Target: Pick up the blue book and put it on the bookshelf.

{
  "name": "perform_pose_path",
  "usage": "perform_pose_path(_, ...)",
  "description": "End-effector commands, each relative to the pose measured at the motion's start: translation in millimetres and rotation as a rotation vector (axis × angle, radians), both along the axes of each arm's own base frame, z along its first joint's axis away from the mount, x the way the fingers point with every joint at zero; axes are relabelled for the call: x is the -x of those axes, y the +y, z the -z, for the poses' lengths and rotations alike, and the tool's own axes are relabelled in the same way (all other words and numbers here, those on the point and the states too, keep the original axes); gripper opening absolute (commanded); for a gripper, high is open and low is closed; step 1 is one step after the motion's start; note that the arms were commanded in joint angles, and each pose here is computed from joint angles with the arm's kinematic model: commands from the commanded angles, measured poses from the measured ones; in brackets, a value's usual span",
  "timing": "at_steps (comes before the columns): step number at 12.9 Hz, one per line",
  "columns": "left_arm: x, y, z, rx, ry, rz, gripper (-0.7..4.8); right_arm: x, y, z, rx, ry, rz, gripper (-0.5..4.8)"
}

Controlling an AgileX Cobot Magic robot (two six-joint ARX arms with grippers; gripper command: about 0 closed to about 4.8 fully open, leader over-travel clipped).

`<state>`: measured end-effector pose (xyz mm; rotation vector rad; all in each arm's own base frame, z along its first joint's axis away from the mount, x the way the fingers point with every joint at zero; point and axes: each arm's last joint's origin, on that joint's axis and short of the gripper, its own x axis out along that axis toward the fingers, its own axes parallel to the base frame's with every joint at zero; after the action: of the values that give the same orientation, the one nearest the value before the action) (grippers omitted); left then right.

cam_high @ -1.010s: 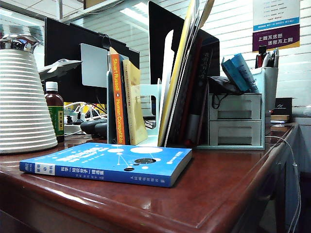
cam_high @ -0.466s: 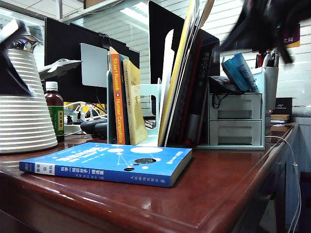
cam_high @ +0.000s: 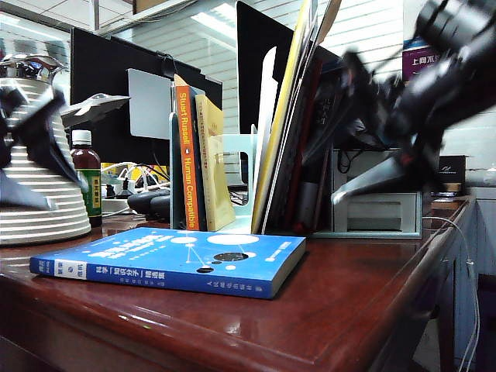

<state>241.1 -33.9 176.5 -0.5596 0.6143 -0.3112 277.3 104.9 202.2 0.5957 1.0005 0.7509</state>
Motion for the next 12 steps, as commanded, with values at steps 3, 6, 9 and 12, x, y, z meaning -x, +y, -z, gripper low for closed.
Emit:
perform_pose_path(3,-15.4,-6.4,20.3,0.003,0.009,0.036,2.20,-8.9,7.6,25.0,0.009,0.066,-0.026,3.19)
perform_pose_path(6,-21.2,-8.2,36.5,-0.003,0.044,0.037,2.21,-14.5,8.9,33.1,0.019,0.059,-0.006,3.19)
perform_pose_path(9,-23.8,-9.2,50.3,-0.006,0.088,0.041,2.20,-19.0,11.5,44.1,0.016,0.082,0.001,3.14)
perform_pose_path(12,-24.3,-9.3,56.0,-0.007,0.110,0.043,2.20,-21.5,22.0,54.6,0.011,0.092,-0.004,3.14)
